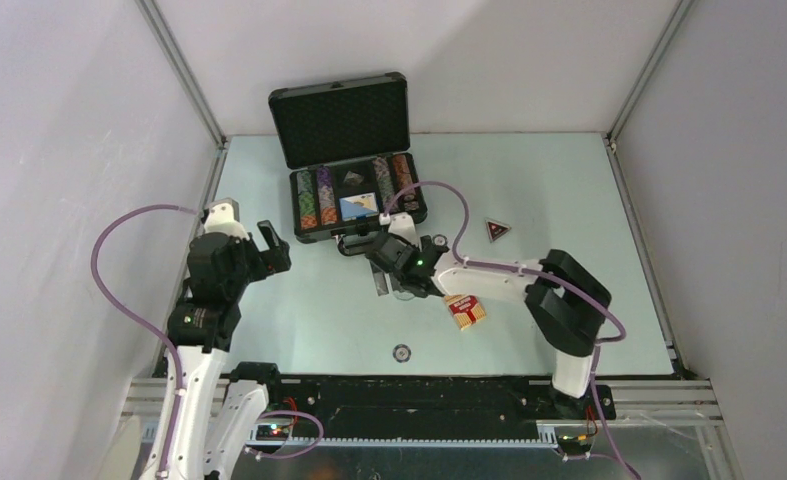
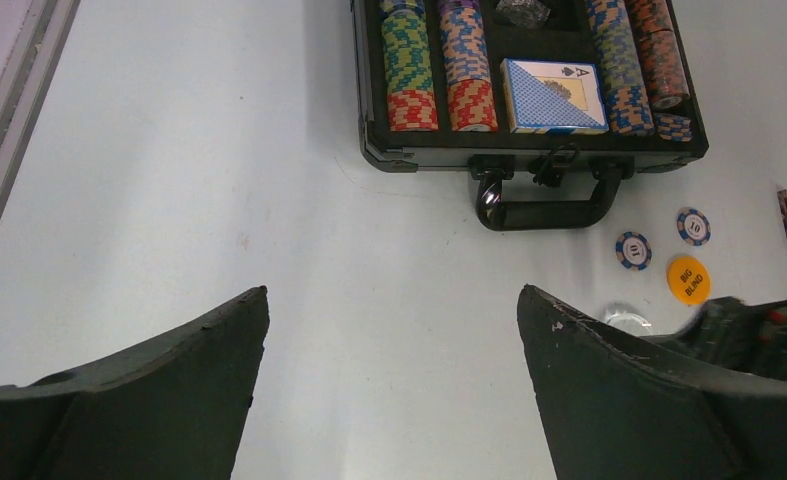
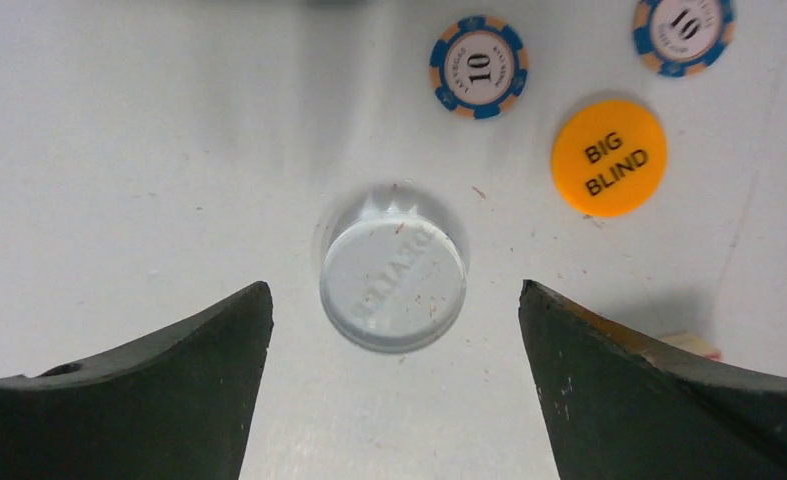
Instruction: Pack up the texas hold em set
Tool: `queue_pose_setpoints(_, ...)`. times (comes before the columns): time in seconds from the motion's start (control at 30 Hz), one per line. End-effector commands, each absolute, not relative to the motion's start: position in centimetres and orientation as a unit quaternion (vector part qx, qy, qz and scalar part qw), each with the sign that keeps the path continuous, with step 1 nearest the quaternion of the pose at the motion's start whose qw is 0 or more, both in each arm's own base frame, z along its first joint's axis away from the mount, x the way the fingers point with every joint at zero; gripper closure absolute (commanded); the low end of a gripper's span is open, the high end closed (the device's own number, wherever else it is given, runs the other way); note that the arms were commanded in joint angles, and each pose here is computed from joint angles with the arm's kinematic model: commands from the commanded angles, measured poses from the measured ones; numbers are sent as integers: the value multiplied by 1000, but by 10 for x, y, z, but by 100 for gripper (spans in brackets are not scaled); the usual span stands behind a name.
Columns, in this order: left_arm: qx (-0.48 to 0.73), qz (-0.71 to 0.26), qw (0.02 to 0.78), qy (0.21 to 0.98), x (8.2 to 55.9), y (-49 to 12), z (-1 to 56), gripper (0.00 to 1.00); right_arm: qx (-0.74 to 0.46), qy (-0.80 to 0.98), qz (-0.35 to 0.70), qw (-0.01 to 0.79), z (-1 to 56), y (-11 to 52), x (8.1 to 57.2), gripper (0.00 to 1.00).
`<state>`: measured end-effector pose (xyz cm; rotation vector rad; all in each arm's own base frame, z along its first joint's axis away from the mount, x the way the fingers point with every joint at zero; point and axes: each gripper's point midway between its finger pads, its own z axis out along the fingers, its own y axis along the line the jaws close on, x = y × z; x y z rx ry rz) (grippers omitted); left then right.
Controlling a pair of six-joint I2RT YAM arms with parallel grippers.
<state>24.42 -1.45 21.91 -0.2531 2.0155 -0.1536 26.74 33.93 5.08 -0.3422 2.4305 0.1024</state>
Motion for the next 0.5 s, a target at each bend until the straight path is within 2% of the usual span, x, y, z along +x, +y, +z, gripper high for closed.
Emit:
queue_pose_setpoints(0.0, -88, -66, 534, 838, 247, -17, 225, 2, -120, 911, 58, 389, 114, 331, 274, 3)
queue_pose_setpoints(0.17, -84, -70, 532, 840, 247, -20, 224, 2, -64, 918, 14, 391, 133, 280, 281, 3)
queue_pose_setpoints(0.33, -76, -78, 534, 838, 246, -25, 227, 2, 117, 931, -17, 346, 122, 213, 275, 1)
queue_pose_setpoints(0.47, -67, -83, 535, 838, 245, -30, 227, 2, 189, 921, -3, 340, 111, 196, 268, 0)
